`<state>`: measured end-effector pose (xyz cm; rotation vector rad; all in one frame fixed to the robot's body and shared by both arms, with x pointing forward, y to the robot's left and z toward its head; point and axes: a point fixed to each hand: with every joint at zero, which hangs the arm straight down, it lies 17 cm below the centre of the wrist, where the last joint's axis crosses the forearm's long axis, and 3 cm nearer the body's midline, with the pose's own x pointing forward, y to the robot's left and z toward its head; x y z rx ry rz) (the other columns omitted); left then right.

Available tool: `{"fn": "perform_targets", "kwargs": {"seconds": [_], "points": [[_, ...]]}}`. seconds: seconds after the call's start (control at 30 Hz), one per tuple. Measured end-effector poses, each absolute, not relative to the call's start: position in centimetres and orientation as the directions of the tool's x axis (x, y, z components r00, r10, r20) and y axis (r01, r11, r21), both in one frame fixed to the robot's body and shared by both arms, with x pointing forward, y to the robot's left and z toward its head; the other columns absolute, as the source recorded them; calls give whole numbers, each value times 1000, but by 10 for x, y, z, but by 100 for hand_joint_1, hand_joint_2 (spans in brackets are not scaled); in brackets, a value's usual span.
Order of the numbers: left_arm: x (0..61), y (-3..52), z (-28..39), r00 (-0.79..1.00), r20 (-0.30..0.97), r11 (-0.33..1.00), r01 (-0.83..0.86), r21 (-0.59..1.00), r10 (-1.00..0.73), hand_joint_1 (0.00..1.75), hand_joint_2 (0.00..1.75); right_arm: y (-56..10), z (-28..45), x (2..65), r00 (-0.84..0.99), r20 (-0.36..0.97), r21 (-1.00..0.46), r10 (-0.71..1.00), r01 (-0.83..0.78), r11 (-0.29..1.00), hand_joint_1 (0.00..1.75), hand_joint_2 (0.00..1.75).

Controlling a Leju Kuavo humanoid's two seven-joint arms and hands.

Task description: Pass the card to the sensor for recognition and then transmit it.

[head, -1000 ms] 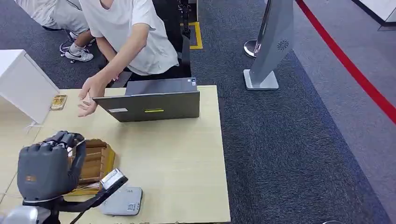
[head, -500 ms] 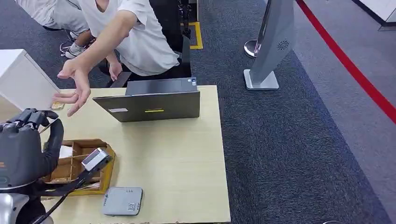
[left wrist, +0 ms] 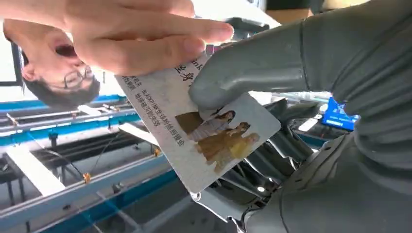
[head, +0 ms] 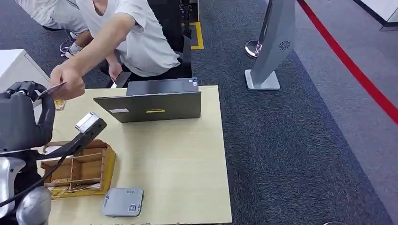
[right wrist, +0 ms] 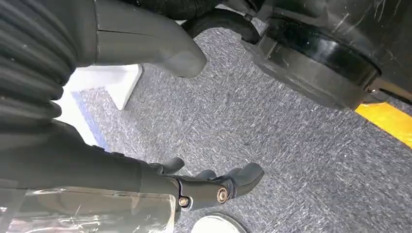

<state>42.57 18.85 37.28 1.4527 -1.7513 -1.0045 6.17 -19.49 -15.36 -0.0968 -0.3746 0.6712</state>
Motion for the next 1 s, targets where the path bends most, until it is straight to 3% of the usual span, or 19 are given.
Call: {"fn": "perform_targets", "kwargs": {"seconds": [0.7,1.0], "points": [[404,157,386,-289,48,191,-494,848,-956,0,175,-201,-160,64,762,299,-204,574,-537,819,0,175],[368,165,275,-293,84,147,-198,969,-952,0,175,-224,-166,66,834,264,-222,485,-437,871,0,175]]}}
